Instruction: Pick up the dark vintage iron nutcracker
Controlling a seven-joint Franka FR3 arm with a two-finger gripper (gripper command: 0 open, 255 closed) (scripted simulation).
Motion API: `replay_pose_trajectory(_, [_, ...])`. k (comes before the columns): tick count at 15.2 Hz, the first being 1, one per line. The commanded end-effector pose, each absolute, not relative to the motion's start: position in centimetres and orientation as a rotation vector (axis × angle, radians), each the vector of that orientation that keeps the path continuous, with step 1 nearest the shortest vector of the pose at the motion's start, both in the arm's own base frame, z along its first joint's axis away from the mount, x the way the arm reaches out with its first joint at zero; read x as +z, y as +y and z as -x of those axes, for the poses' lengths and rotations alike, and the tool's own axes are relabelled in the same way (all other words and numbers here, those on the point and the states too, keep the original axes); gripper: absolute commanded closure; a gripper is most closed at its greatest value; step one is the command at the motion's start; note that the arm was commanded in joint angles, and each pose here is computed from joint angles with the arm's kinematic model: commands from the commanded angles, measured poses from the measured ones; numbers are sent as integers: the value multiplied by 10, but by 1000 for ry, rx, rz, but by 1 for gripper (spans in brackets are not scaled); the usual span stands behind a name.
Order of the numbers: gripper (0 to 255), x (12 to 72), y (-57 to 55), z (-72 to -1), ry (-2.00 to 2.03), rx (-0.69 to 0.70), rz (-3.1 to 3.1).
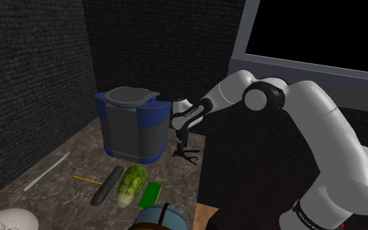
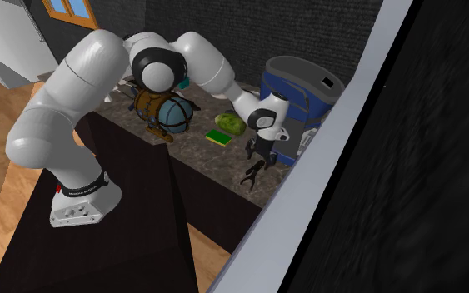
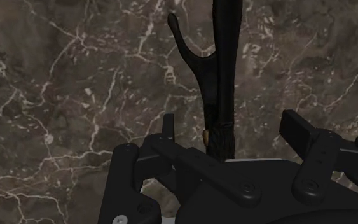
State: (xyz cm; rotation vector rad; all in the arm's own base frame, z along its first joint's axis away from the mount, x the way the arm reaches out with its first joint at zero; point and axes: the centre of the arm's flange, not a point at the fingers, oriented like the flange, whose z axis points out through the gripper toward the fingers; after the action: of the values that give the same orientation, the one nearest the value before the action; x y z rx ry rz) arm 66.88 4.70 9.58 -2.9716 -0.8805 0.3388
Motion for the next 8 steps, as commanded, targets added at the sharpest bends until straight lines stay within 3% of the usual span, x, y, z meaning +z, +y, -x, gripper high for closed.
replay_pose_trajectory(1, [0, 85, 47, -669, -881, 338, 2972])
replay_pose_trajectory(4, [0, 76, 47, -669, -881, 338, 2972])
replay_pose_trajectory(5, [255, 77, 48, -669, -881, 338, 2971])
replay_pose_trajectory(8, [255, 77, 48, -669, -881, 338, 2971])
